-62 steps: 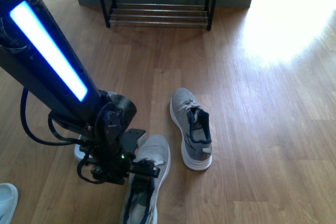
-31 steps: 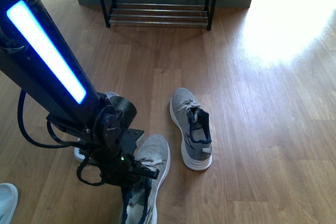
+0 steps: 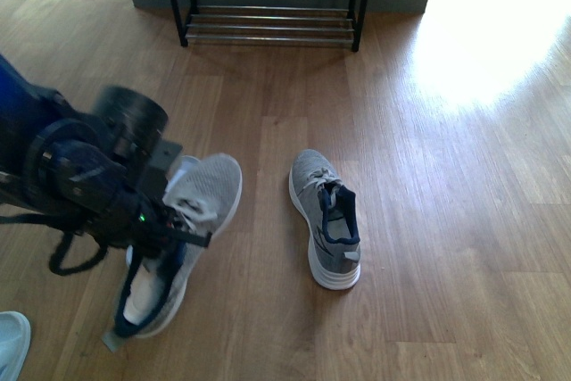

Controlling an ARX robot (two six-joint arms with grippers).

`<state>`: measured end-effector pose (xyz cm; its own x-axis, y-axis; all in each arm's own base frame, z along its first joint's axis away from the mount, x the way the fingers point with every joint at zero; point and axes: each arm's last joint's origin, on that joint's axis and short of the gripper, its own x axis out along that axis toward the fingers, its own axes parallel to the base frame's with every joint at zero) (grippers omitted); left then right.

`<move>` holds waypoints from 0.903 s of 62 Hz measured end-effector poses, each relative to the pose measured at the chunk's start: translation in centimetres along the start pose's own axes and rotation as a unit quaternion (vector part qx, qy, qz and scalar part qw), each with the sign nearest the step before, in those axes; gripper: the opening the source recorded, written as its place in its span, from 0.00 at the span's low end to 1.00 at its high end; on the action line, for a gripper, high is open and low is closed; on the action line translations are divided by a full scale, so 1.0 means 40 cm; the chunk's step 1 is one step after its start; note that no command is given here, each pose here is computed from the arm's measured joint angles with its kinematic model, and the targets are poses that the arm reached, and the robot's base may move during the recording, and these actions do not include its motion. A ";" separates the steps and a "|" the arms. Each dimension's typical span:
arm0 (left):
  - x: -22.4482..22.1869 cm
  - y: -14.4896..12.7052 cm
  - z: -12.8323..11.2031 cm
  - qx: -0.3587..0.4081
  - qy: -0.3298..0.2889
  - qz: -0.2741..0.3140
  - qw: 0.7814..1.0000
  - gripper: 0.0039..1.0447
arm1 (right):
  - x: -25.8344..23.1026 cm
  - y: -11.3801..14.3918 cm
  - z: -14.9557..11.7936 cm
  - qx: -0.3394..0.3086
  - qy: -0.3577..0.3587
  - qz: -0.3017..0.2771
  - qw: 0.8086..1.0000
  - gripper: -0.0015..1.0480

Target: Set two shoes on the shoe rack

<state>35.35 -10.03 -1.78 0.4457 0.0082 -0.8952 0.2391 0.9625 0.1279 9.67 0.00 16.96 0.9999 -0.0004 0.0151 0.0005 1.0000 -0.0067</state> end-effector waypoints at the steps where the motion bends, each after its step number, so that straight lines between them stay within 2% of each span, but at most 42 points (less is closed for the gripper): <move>1: -0.024 0.007 0.007 -0.004 -0.015 0.005 1.000 0.01 | 0.000 0.000 0.000 0.000 0.000 0.000 1.000 0.91; 9: -0.171 0.040 0.027 -0.029 -0.086 0.030 0.995 0.01 | 0.000 0.000 0.000 0.000 0.000 0.000 1.000 0.91; 20: -0.330 0.070 -0.002 -0.067 -0.152 0.070 0.984 0.01 | 0.000 0.000 0.000 0.000 0.000 0.000 1.000 0.91; 37: -0.581 0.086 -0.091 -0.095 -0.257 0.133 0.953 0.01 | 0.000 0.000 0.000 0.000 0.000 0.000 1.000 0.91; 56: -0.757 0.037 -0.227 -0.112 -0.347 0.175 0.915 0.01 | 0.000 0.000 0.000 0.000 0.000 0.000 1.000 0.91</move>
<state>14.37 -6.39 21.62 0.9196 0.2278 -0.3202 -0.1716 0.9658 0.1942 9.67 0.00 16.96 0.9999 -0.0004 0.0151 0.0005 1.0000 -0.0067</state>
